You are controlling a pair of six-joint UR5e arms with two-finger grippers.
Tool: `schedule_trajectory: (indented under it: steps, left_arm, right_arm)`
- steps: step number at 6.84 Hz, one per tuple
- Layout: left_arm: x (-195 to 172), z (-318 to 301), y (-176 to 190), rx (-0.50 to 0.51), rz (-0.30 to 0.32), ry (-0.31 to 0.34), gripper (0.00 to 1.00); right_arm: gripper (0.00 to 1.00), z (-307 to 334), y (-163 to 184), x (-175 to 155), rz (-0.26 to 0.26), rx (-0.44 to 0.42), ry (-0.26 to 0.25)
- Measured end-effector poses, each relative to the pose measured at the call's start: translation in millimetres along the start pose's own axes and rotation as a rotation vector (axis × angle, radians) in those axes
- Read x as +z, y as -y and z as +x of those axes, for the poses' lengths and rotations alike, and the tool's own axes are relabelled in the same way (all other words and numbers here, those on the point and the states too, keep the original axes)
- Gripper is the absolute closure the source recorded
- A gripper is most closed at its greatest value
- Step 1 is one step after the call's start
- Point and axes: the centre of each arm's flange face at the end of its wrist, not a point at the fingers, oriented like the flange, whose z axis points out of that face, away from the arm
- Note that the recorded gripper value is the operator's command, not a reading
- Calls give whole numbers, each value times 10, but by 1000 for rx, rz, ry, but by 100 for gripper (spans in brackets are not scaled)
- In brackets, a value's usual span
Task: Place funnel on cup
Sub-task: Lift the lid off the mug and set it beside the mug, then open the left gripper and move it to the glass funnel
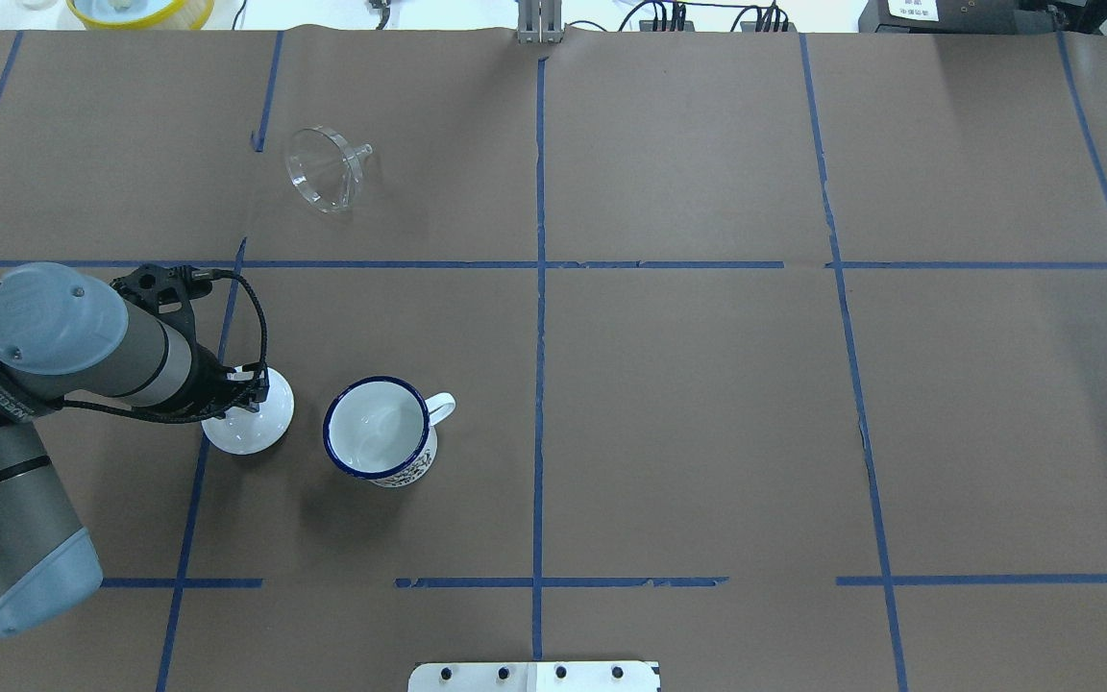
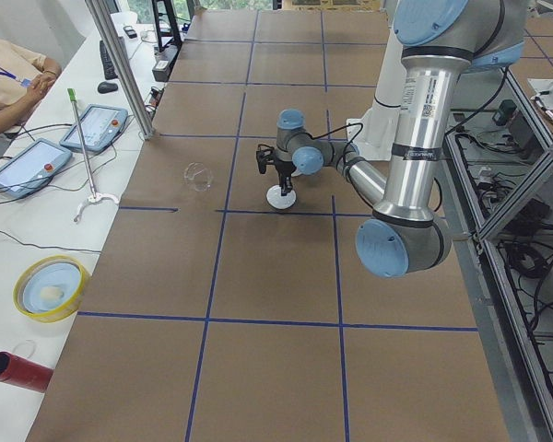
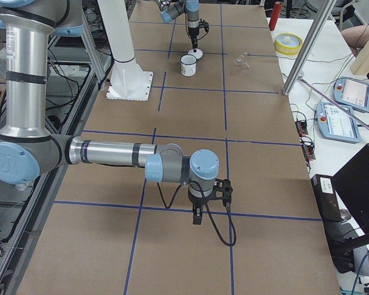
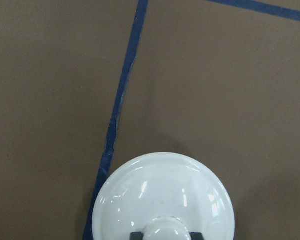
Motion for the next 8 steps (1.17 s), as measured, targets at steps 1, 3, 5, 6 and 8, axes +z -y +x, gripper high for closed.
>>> schedule_trajectory:
  steps: [1, 3, 5, 6, 8]
  left_arm:
    - [10, -2, 1, -1, -1, 2, 7]
    - [-82, 58, 8, -4, 5, -16, 1]
    - [-462, 168, 332, -40, 71, -73, 1]
    - [-683, 176, 607, -73, 118, -98, 1]
    - [-768, 394, 1129, -256, 166, -136, 1]
  right_arm:
    - [0, 0, 0, 0, 0, 0, 0]
    - [0, 0, 0, 0, 0, 0, 0]
    - [0, 0, 0, 0, 0, 0, 0]
    - [0, 0, 0, 0, 0, 0, 0]
    - [0, 0, 0, 0, 0, 0, 0]
